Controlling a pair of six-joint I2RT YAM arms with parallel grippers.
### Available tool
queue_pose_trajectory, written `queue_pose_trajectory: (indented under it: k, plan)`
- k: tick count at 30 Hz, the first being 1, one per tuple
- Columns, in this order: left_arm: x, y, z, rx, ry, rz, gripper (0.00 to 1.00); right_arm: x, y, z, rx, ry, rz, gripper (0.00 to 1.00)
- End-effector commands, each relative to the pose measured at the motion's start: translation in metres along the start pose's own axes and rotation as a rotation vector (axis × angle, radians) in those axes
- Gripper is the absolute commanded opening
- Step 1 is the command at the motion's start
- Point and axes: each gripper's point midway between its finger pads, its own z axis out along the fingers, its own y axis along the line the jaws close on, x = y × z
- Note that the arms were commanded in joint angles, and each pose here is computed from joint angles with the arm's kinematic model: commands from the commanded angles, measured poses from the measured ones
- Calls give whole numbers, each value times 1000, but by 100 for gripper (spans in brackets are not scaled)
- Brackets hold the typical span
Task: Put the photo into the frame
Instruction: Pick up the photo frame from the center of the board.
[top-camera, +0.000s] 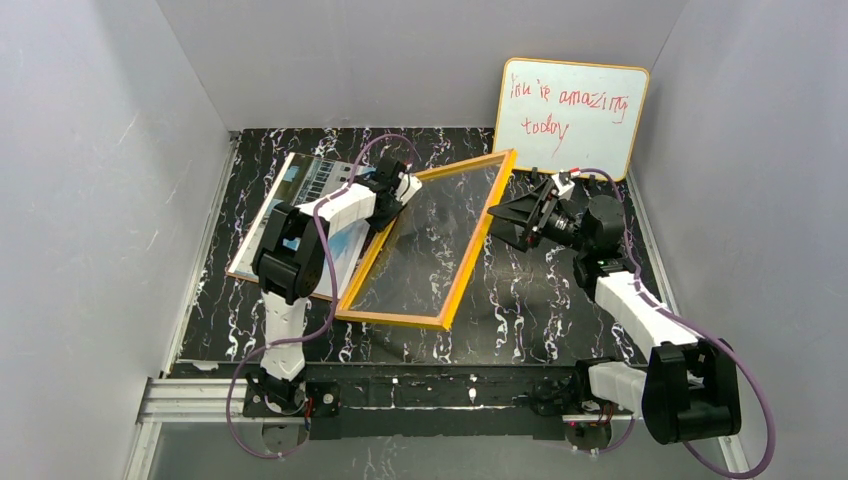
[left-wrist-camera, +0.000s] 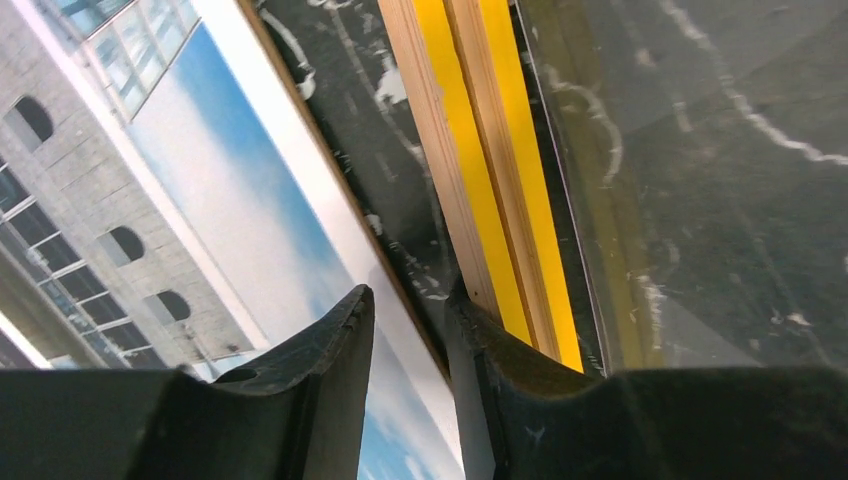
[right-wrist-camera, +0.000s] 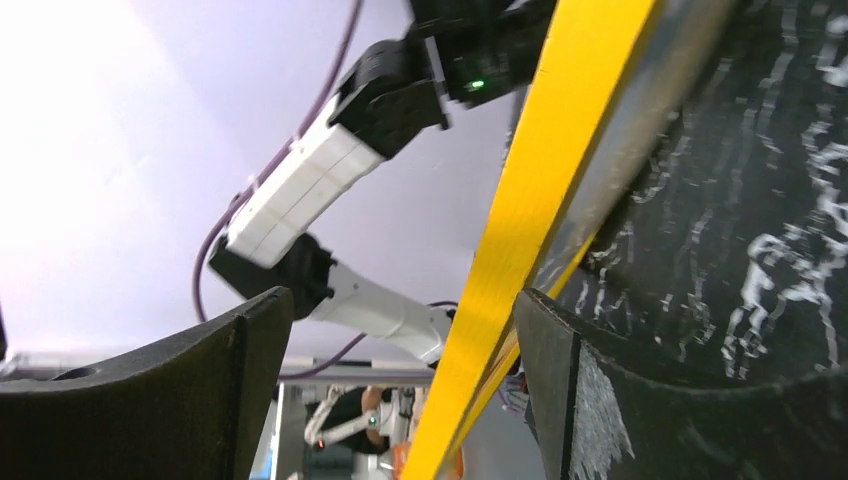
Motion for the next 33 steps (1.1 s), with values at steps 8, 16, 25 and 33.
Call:
queue_pose_trajectory:
  k: [8, 16, 25, 33]
  plan:
    - [34, -157, -16, 594, 113, 12, 34, 2, 38, 30, -152, 28, -103, 90]
    - [30, -132, -18, 511, 105, -1, 34, -10, 55, 40, -108, 14, -156, 89]
    - [-61, -8, -106, 387, -150, -195, 89, -9, 51, 43, -88, 43, -112, 88]
    - [-129, -43, -289, 768, -474, -231, 98, -17, 58, 51, -102, 48, -111, 87]
